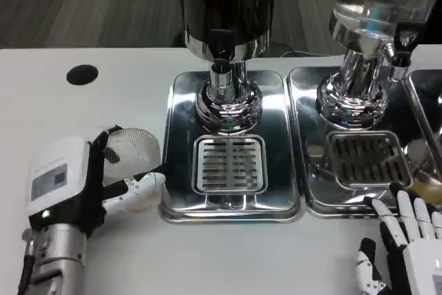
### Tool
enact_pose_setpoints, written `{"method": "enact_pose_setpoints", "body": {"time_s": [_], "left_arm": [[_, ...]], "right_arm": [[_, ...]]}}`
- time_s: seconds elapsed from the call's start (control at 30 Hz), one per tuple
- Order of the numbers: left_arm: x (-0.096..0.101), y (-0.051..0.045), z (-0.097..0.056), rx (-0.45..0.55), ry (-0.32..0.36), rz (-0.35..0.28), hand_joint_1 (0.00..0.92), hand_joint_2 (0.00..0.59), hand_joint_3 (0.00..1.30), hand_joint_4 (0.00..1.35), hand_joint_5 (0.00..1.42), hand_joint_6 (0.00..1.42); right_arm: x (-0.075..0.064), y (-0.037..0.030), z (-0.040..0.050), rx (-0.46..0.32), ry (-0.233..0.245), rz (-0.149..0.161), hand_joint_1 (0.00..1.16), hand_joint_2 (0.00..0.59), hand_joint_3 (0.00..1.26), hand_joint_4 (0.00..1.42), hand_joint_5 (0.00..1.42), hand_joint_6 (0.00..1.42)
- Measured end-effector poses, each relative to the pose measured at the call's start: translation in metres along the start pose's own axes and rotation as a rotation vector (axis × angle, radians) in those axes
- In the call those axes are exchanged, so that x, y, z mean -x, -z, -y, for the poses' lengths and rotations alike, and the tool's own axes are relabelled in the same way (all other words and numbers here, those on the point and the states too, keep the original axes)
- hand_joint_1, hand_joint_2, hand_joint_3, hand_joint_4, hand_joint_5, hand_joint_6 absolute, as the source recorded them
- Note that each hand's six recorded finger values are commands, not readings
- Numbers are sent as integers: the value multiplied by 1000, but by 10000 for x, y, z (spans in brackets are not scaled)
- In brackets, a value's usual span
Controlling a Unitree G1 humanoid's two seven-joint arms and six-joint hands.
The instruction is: Grasp the cup under the faucet to collect the drink, then remove the cup.
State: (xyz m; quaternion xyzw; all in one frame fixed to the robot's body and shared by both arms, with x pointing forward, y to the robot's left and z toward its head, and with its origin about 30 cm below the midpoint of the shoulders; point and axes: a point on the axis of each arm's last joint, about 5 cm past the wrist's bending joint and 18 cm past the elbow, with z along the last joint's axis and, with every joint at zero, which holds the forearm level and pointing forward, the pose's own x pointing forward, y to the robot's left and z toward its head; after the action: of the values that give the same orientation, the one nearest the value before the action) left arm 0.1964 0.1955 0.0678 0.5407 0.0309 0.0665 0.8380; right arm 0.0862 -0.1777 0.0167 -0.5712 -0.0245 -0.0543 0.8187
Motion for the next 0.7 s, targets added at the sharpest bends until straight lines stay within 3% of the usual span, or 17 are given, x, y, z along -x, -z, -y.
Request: {"method": "enact_pose_setpoints", "body": {"time_s": [0.3, 0.7], "left_arm": [[78, -7, 74, 28, -55, -21, 498, 16, 835, 881, 1115, 1424], [126, -1, 106, 40, -120, -15, 546, 6, 895, 957, 1142, 1424]], "right_arm": [[21, 10, -10, -8, -9, -5, 17, 532, 196, 0, 0, 47], [35, 20, -17, -10, -16, -11, 9, 531, 196, 0, 0, 76]]}}
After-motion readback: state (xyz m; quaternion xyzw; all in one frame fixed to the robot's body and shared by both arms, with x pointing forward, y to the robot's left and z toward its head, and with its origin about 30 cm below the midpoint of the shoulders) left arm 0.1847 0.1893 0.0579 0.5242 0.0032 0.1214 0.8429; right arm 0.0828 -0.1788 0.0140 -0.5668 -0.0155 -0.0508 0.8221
